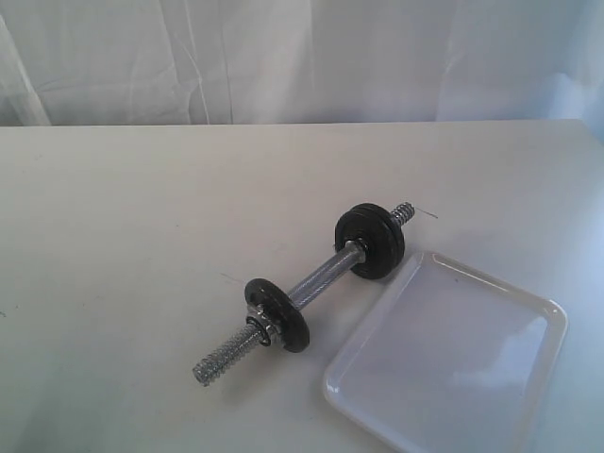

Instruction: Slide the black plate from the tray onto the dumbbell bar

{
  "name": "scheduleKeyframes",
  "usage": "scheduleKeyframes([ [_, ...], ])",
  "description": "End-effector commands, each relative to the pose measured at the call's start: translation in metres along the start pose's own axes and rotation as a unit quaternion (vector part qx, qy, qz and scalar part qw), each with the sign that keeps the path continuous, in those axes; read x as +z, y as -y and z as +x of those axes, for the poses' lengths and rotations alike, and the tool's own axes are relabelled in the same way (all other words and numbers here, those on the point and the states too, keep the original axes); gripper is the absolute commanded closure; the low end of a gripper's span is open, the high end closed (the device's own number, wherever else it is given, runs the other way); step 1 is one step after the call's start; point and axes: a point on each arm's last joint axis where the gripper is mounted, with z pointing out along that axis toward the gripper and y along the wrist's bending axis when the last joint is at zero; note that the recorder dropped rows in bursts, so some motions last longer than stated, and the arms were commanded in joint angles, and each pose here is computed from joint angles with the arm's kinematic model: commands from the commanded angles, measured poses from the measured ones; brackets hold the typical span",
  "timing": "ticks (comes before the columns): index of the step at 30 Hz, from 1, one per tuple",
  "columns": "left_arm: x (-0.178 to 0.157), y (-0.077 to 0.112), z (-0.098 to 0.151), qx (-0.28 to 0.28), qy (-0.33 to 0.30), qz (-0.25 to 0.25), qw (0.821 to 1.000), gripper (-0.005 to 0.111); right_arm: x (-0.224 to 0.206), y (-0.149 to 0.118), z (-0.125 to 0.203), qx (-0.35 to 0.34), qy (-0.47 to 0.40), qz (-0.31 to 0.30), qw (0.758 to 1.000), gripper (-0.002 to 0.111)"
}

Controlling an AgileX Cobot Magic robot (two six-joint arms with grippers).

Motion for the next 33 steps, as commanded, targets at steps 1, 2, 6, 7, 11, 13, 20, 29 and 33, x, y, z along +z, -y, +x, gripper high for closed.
scheduleKeyframes([
  [1, 0.000, 0.000, 0.002, -0.004, -0.002, 0.004, 1.000, 0.107, -0.001, 0.000, 0.001, -0.007, 0.010, -0.004, 1.000, 0.108],
  [2, 0.000, 0.000, 0.002, -0.004, -0.002, 0.004, 1.000, 0.107, -0.001, 0.000, 0.001, -0.006, 0.011, -0.005, 1.000, 0.108],
  [6, 0.000, 0.000, 0.002, -0.004, -0.002, 0.004, 1.000, 0.107, -0.003, 0.001, 0.002, -0.005, 0.016, -0.005, 1.000, 0.108],
  [7, 0.000, 0.000, 0.002, -0.004, -0.002, 0.004, 1.000, 0.107, -0.003, 0.001, 0.002, -0.005, 0.016, -0.005, 1.000, 0.108],
  [11, 0.000, 0.000, 0.002, -0.004, -0.002, 0.004, 1.000, 0.107, -0.003, 0.001, 0.002, -0.005, 0.016, -0.005, 1.000, 0.108],
  [13, 0.000, 0.000, 0.002, -0.004, -0.002, 0.004, 1.000, 0.107, -0.003, 0.001, 0.002, -0.005, 0.016, -0.005, 1.000, 0.108],
  [20, 0.000, 0.000, 0.002, -0.004, -0.002, 0.004, 1.000, 0.107, -0.006, -0.001, 0.002, 0.004, 0.022, -0.022, 0.999, 0.108],
  [29, 0.000, 0.000, 0.002, -0.004, -0.002, 0.004, 1.000, 0.107, -0.027, -0.005, -0.003, 0.039, 0.120, -0.086, 0.988, 0.108],
  [33, 0.000, 0.000, 0.001, -0.004, -0.001, 0.004, 1.000, 0.107, -0.018, -0.011, -0.006, 0.044, 0.155, -0.107, 0.981, 0.108],
])
